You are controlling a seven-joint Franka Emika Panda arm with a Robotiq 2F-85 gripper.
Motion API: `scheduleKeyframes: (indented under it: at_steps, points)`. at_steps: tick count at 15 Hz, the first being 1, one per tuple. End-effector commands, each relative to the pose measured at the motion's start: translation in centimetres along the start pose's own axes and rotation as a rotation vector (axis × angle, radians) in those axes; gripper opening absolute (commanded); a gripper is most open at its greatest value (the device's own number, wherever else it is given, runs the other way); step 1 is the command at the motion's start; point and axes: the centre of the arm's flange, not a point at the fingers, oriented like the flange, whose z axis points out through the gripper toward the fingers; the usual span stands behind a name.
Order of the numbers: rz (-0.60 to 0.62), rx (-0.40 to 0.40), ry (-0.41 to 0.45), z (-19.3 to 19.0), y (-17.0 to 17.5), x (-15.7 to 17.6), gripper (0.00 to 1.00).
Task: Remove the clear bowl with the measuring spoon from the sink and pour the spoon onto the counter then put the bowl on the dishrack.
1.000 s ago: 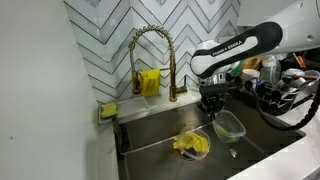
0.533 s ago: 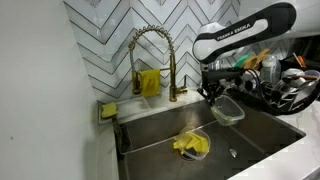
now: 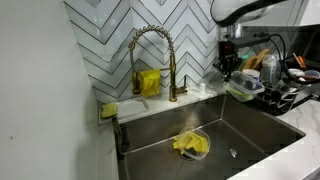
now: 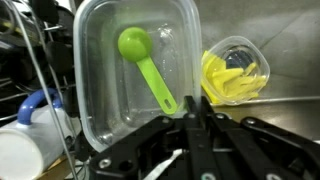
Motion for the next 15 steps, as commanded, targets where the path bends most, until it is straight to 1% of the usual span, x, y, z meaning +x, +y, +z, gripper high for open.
scheduleKeyframes:
  at_steps: [1,3,5,6,7,9,10,11,13,15]
  points:
    - [-0.012,-0.003,-0.005,-0.7,0.6,-0.5,0.07]
    - [-0.020,-0.005,-0.002,-1.5,1.2,-1.0,0.07]
    - [-0.025,-0.004,-0.005,-1.4,1.0,-1.0,0.07]
    - [-0.027,-0.004,-0.006,-1.3,1.0,-0.9,0.02]
    - [-0.035,-0.005,-0.011,-2.0,1.4,-1.3,0.02]
    - [-0.045,-0.025,-0.027,-3.6,3.1,-2.3,0.02]
    - [-0.049,-0.043,-0.027,-5.0,4.4,-3.1,0.02]
    - [-0.062,-0.058,-0.002,-6.2,5.8,-3.7,0.02]
    - [-0.105,-0.060,0.041,-8.1,8.0,-4.9,0.02]
    - [-0.128,-0.033,0.059,-8.8,10.3,-6.3,0.02]
